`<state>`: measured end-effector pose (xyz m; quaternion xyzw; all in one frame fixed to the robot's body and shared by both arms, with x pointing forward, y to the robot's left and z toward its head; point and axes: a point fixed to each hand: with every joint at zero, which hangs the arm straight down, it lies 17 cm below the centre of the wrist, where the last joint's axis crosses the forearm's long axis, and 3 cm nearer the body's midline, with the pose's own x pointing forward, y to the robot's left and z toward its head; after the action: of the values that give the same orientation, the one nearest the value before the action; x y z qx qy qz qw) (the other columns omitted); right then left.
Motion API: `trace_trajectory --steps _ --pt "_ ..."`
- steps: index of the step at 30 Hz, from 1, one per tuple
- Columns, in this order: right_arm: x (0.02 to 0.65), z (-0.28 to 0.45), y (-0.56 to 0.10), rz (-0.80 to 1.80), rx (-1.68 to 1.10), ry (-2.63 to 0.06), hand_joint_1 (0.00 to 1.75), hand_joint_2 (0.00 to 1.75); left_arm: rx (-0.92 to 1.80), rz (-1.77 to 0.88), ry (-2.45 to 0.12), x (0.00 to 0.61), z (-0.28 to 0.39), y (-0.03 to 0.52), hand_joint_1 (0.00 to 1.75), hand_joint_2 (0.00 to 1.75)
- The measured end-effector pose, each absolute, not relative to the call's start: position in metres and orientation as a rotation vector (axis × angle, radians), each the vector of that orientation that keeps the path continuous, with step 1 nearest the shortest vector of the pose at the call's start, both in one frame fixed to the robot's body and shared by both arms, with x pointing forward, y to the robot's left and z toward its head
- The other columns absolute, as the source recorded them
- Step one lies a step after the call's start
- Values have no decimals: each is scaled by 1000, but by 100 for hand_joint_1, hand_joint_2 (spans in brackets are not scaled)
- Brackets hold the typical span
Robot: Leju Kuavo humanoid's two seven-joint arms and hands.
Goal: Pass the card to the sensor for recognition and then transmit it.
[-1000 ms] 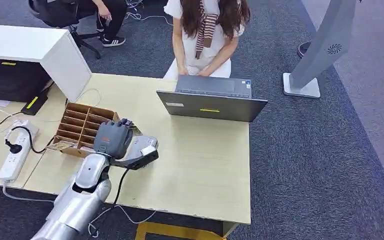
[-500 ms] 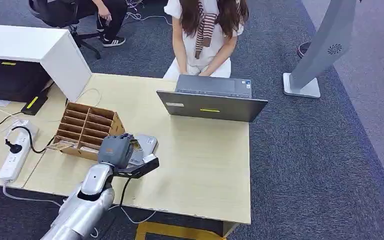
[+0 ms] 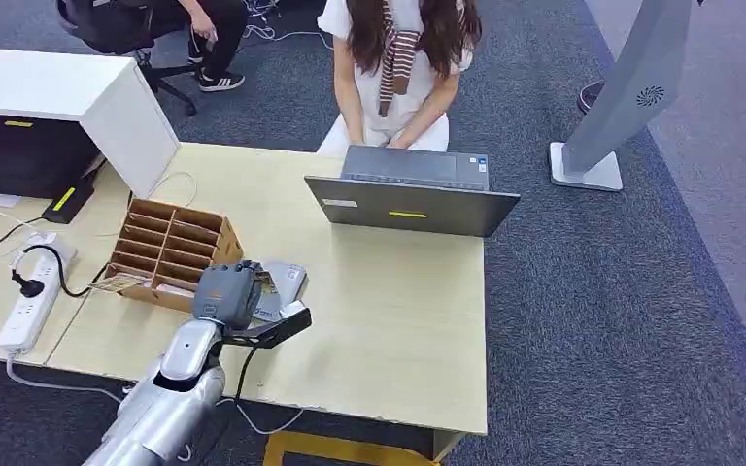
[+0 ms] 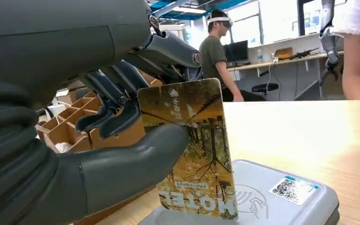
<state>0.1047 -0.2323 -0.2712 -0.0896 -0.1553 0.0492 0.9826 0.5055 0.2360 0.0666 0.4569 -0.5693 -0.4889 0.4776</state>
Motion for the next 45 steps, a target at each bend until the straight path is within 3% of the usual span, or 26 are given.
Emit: trace_trajectory --steps 12,21,27,45 --pt "105 -271 -232 98 -179 -318 0 175 1162 -1192 -1440 510 85 238 175 175" --pt "104 -271 -230 107 -168 -326 0 175 1483 -1186 -1599 551 227 265 175 175" --pt "102 -271 -229 104 -162 -320 0 175 1614 -1186 -1618 562 282 292 175 175" --pt "98 -273 -229 120 -161 -296 0 175 1694 -1186 -1553 572 290 323 175 175"
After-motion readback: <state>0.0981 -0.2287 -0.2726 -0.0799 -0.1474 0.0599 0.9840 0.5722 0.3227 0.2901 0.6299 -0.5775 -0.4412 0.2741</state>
